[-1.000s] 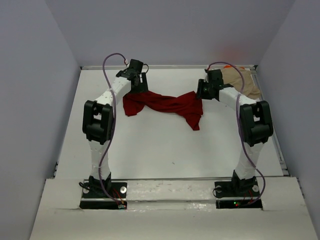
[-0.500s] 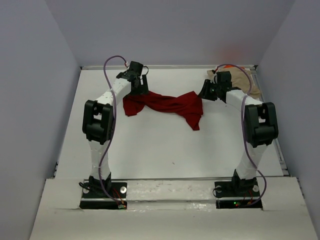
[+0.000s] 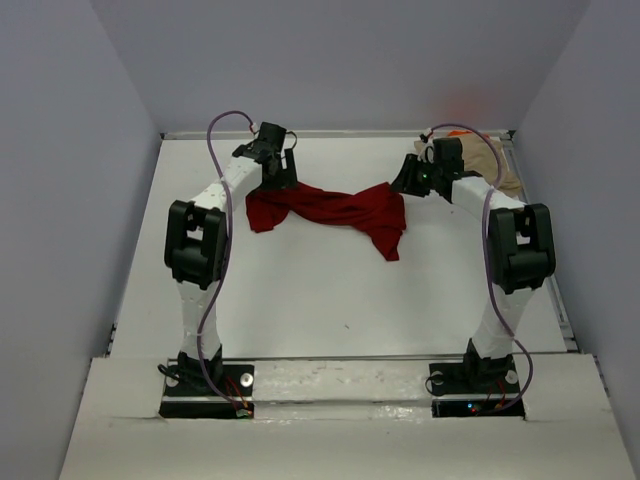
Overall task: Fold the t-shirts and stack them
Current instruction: Flatten the tshirt out
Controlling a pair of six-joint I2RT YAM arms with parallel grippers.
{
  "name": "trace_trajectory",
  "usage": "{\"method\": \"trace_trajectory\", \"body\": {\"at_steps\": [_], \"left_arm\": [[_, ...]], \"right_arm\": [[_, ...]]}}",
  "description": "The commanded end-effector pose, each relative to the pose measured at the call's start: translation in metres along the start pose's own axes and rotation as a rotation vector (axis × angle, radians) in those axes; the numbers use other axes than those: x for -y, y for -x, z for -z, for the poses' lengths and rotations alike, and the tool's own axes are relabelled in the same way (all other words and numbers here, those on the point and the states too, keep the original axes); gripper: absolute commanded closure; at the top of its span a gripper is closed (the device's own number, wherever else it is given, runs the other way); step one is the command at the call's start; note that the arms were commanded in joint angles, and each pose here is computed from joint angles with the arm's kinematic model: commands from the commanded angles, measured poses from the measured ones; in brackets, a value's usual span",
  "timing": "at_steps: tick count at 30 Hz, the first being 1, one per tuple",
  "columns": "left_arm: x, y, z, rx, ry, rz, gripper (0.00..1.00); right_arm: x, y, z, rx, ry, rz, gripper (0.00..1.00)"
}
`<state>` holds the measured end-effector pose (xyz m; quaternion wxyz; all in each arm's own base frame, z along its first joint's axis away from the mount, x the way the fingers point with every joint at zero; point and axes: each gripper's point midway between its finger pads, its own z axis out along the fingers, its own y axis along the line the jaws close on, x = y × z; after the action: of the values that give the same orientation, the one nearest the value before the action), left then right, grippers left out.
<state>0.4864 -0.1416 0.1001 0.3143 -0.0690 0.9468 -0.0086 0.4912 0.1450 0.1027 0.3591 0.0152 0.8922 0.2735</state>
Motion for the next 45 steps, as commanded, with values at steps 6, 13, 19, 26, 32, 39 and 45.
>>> {"method": "trace_trajectory", "body": {"at_steps": [6, 13, 19, 26, 32, 39, 45], "left_arm": [[0.009, 0.031, 0.048, 0.097, -0.069, 0.002, 0.01], [0.009, 0.03, 0.047, 0.097, -0.064, -0.006, 0.01], [0.011, 0.03, 0.043, 0.095, -0.069, -0.004, 0.01], [0.011, 0.025, 0.037, 0.084, -0.06, -0.009, 0.01], [0.012, 0.022, 0.034, 0.079, -0.061, -0.008, 0.01], [0.012, 0.023, 0.037, 0.083, -0.057, -0.01, 0.01], [0.011, 0.022, 0.035, 0.079, -0.055, -0.008, 0.01]], "right_arm": [[0.001, 0.006, -0.015, 0.021, 0.007, 0.012, 0.58], [0.023, -0.01, -0.031, -0.017, -0.051, 0.013, 0.59], [0.019, -0.005, -0.031, -0.009, -0.035, 0.027, 0.59], [0.016, 0.007, -0.027, -0.002, -0.051, 0.034, 0.72], [0.012, 0.007, -0.027, -0.007, -0.048, 0.047, 1.0], [0.012, 0.007, -0.025, -0.005, -0.051, 0.055, 0.82], [0.01, 0.008, -0.022, -0.005, -0.049, 0.065, 1.0]]}}
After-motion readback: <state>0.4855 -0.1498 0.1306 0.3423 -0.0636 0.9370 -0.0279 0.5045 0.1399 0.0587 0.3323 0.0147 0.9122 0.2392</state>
